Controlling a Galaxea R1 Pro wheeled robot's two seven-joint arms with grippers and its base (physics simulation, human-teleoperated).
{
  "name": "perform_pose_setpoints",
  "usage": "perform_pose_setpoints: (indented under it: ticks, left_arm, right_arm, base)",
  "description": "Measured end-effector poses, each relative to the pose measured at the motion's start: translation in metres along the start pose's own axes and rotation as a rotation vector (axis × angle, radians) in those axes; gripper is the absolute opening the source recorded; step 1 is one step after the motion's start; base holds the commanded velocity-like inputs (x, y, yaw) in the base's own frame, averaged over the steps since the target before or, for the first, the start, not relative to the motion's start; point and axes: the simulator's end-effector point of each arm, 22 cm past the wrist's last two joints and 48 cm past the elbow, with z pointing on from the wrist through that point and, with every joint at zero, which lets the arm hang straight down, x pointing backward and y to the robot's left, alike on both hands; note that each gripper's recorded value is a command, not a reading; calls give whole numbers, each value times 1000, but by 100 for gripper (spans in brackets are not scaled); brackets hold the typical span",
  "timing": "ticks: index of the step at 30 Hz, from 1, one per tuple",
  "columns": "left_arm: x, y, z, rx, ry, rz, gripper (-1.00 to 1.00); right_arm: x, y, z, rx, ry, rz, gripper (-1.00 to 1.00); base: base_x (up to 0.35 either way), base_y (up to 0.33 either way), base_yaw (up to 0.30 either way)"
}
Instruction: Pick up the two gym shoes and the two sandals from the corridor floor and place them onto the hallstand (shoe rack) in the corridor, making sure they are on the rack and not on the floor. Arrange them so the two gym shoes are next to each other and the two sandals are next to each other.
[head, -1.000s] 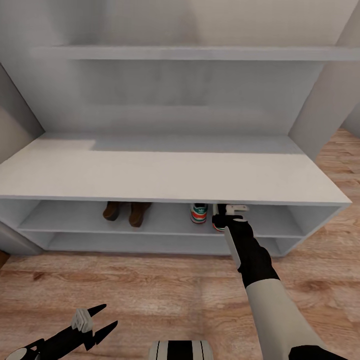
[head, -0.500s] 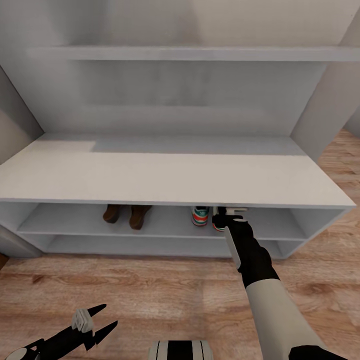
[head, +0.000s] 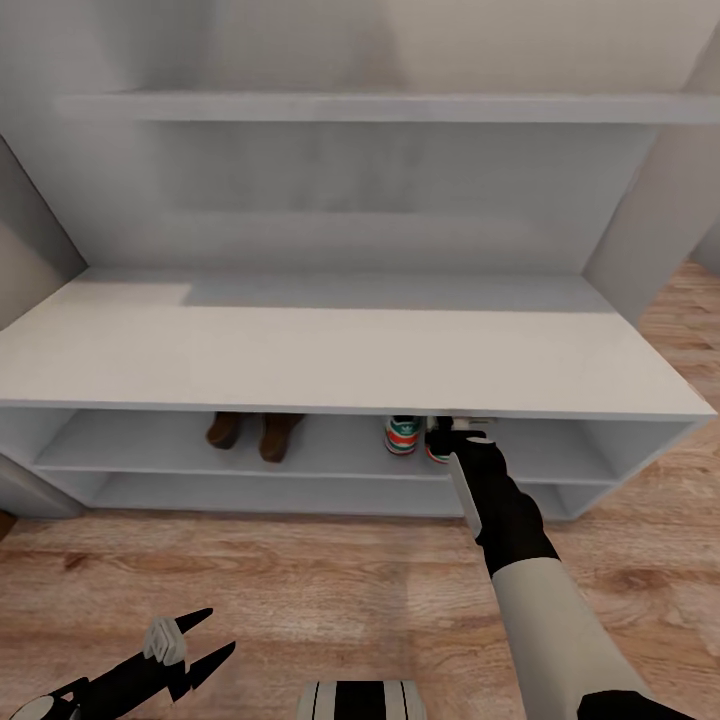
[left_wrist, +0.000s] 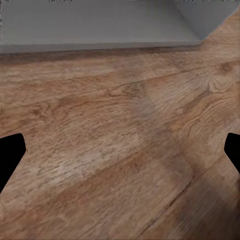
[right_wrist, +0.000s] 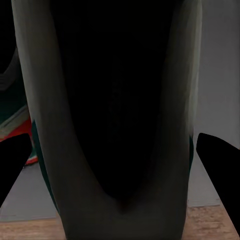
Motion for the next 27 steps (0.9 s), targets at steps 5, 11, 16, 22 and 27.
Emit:
perform_pose_setpoints:
  ticks: [5, 11, 16, 22, 27]
  left_arm:
    - [0, 0, 0, 0, 0, -1, 100]
    - [0, 0, 0, 1, 0, -1, 100]
    - [0, 0, 0, 1, 0, -1, 100]
    - [0, 0, 0, 1, 0, -1, 100]
    - [0, 0, 0, 1, 0, -1, 100]
  right_arm:
    - [2, 0, 0, 0, 5, -1, -100]
    - [3, 0, 0, 0, 11, -2, 100]
    - [2, 0, 0, 0, 10, -1, 100]
    - [3, 0, 1, 0, 12, -2, 100]
    - [3, 0, 1, 0, 13, -2, 100]
  base:
    - [38, 22, 0]
    - [3, 2, 0]
    - [0, 0, 0]
    - [-185, 0, 0]
    - [-324, 0, 0]
